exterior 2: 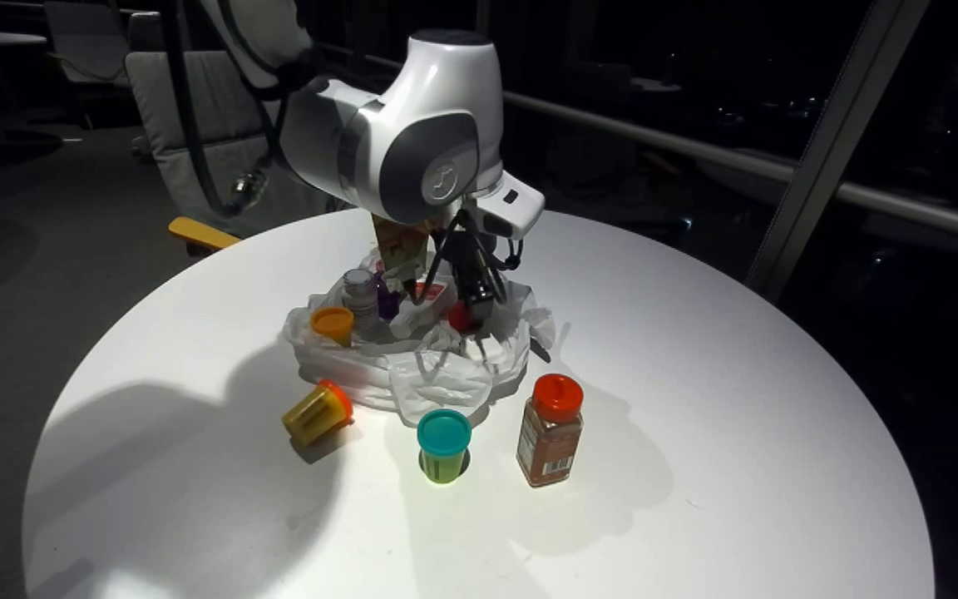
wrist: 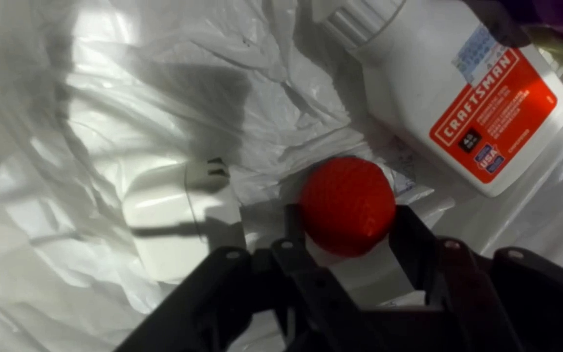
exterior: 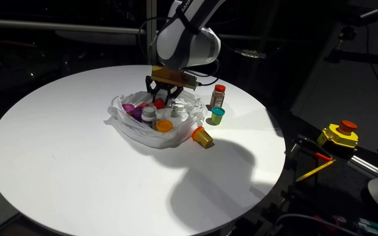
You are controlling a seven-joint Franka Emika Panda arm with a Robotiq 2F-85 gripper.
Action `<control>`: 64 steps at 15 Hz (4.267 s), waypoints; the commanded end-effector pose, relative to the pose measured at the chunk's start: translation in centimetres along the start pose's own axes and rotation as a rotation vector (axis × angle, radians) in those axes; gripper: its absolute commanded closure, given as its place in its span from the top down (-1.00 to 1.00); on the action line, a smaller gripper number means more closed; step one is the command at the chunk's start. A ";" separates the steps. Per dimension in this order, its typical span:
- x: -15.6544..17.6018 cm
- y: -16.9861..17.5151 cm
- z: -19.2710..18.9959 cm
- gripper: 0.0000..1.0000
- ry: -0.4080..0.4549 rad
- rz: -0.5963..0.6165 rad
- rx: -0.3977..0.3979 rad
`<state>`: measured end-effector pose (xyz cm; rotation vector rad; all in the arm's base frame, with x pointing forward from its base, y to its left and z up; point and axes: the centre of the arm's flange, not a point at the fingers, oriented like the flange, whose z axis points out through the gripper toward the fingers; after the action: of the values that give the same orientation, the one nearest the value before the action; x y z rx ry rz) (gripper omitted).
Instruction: Remove the things from the plastic bag and put them on the table
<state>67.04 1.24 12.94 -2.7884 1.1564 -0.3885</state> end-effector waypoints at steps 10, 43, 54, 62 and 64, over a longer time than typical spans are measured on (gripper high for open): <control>-15.1 -1.9 -12.8 -0.54 -0.141 -0.400 -0.164; -6.6 -1.7 -5.3 1.00 -0.205 -0.913 -0.327; -1.2 1.4 -1.1 1.00 -0.206 -0.343 -0.187; -0.1 1.9 0.2 1.00 -0.106 -0.189 -0.163; 0.1 2.0 0.4 1.00 -0.098 -0.174 -0.173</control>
<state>64.70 -0.39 12.42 -3.0452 0.9095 -0.1121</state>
